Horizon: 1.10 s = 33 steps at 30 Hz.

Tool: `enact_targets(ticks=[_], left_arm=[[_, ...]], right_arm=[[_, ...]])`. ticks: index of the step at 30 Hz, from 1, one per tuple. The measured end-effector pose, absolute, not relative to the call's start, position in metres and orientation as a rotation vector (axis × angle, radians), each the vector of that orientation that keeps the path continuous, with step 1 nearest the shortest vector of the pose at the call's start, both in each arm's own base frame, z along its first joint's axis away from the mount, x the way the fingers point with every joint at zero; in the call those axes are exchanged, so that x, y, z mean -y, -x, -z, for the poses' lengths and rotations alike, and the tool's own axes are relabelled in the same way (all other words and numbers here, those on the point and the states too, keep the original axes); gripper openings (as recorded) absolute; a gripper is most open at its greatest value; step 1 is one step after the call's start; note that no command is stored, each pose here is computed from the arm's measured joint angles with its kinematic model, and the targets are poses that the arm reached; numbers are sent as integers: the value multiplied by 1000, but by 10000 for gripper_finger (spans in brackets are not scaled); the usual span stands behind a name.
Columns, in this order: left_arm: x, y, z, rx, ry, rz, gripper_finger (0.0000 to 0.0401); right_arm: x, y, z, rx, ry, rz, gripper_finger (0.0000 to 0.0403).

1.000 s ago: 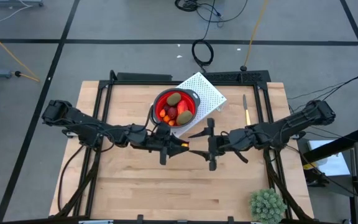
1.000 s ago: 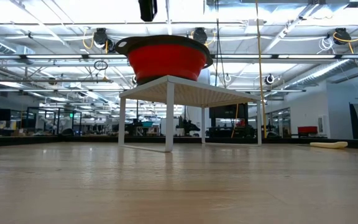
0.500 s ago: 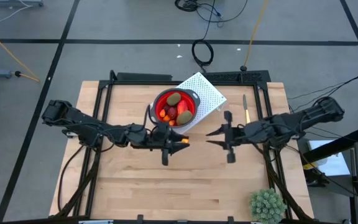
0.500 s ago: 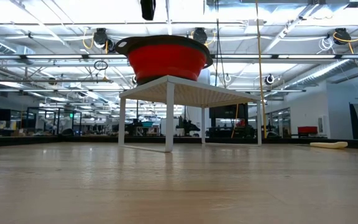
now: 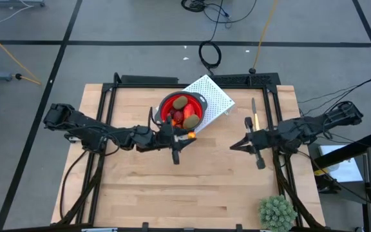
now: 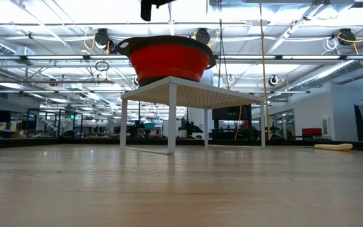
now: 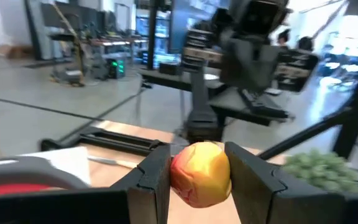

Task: Pick & Place Fruit
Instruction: Put the pear into the red strainer bowl on the shelf

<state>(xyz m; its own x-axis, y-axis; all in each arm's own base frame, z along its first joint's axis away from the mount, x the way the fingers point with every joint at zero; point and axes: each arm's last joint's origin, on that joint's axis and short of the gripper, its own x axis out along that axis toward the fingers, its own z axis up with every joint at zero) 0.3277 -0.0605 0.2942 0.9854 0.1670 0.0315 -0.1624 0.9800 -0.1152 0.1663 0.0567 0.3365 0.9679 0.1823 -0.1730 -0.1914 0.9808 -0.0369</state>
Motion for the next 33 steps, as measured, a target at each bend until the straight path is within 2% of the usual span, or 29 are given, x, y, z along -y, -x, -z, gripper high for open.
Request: enact_targets(ticks=[4,10,18,25,33], left_arm=[[48,-330,-293,25,77,-215,127],[30,-333,-291,-28,47,-272,127],[3,-337,-315,-385,-26,-358,127],[-10,-331,-341,-487,-22,-458,127],[-22,-317,-333,-643,124,-584,127]], right_arm=[[-52,-150,-327,-76,1,-230,3],[-44,-129,-314,-38,-67,-227,1],[-38,-112,-308,11,-98,-229,1],[-36,-107,-306,5,-97,-229,1],[-36,-107,-304,-17,-91,-229,1]])
